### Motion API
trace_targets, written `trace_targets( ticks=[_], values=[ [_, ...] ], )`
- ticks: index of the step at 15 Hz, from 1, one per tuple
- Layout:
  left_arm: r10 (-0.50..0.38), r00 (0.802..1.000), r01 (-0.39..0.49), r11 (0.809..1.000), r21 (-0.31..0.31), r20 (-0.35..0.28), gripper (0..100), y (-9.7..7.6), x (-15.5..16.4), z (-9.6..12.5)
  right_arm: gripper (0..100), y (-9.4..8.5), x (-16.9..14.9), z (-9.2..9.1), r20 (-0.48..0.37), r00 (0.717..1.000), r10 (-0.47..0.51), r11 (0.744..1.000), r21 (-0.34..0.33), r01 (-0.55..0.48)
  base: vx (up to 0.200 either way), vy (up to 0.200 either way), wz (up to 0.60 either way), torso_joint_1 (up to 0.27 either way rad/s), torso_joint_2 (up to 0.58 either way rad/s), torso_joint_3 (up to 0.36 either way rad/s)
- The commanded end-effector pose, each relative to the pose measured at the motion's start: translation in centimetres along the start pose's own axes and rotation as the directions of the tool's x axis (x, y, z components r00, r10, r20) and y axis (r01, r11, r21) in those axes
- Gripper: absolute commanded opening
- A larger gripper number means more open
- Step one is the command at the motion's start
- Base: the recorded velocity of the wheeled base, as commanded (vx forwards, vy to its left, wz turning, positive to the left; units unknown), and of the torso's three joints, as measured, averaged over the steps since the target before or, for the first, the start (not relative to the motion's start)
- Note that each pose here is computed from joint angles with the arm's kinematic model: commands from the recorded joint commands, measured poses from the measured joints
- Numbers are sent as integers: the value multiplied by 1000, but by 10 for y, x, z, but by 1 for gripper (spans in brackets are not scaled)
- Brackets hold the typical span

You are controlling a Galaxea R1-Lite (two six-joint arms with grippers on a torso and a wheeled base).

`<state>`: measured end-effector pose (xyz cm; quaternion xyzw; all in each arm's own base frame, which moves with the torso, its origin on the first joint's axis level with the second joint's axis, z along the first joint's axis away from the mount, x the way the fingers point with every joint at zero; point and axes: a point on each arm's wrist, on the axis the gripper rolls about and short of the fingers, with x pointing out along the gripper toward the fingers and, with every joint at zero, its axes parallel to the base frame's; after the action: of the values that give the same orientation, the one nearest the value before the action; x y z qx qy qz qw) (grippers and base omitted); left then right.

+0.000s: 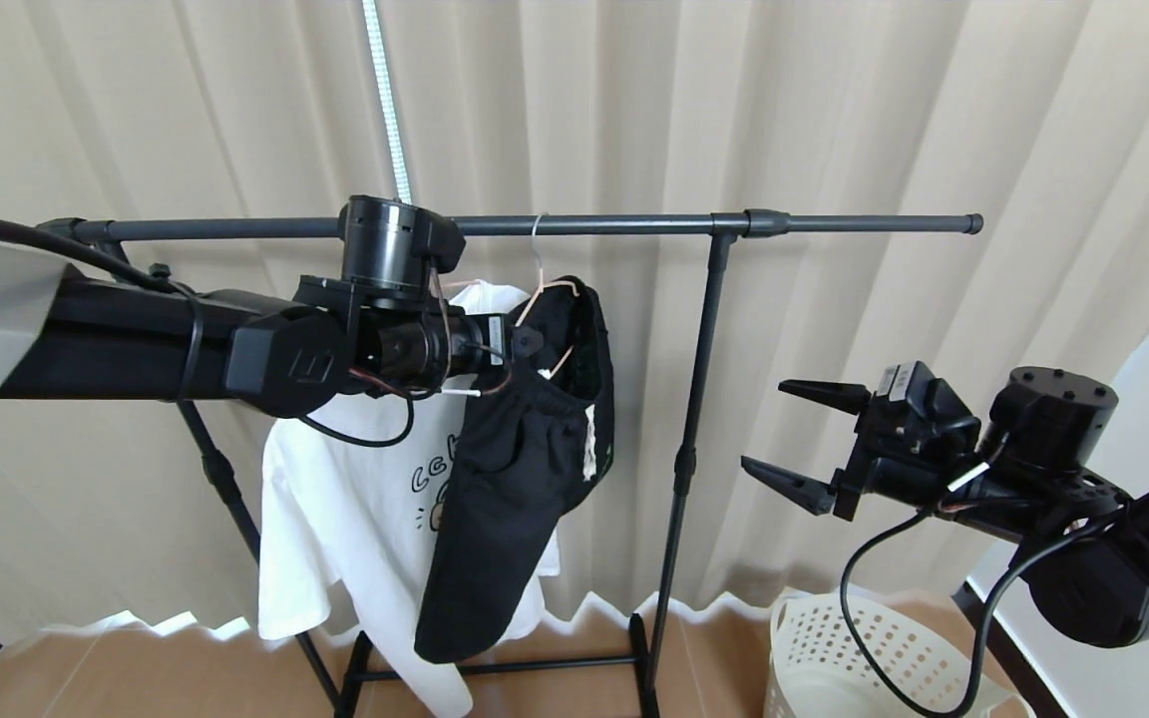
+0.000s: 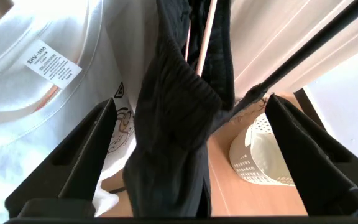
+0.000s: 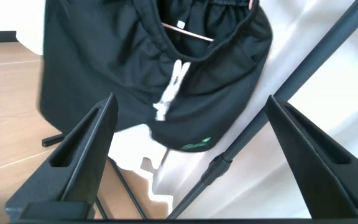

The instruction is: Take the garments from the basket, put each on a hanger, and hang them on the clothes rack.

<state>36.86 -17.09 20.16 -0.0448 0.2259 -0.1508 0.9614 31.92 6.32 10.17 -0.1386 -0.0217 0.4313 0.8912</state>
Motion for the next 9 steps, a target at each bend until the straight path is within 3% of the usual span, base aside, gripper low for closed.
trace_targets(
  ticks=[1, 4, 9],
  values=[
    [-8, 999, 8, 1000, -1, 39, 100, 0, -33, 12, 100, 4, 0, 13, 14, 1000, -27, 1000, -8, 27, 0, 0, 0, 0, 0, 0],
    [-4, 1000, 4, 1000, 4, 20, 100, 2, -76, 17, 100, 12, 0, 33, 49, 998, -27, 999, 42, 25, 0, 0, 0, 0, 0, 0],
    [11, 1000, -11, 1000, 21, -7, 100, 9, -114, 1, 100, 18, 1, 60, -2, 994, -106, 980, 170, 104, 0, 0, 0, 0, 0, 0]
  ],
)
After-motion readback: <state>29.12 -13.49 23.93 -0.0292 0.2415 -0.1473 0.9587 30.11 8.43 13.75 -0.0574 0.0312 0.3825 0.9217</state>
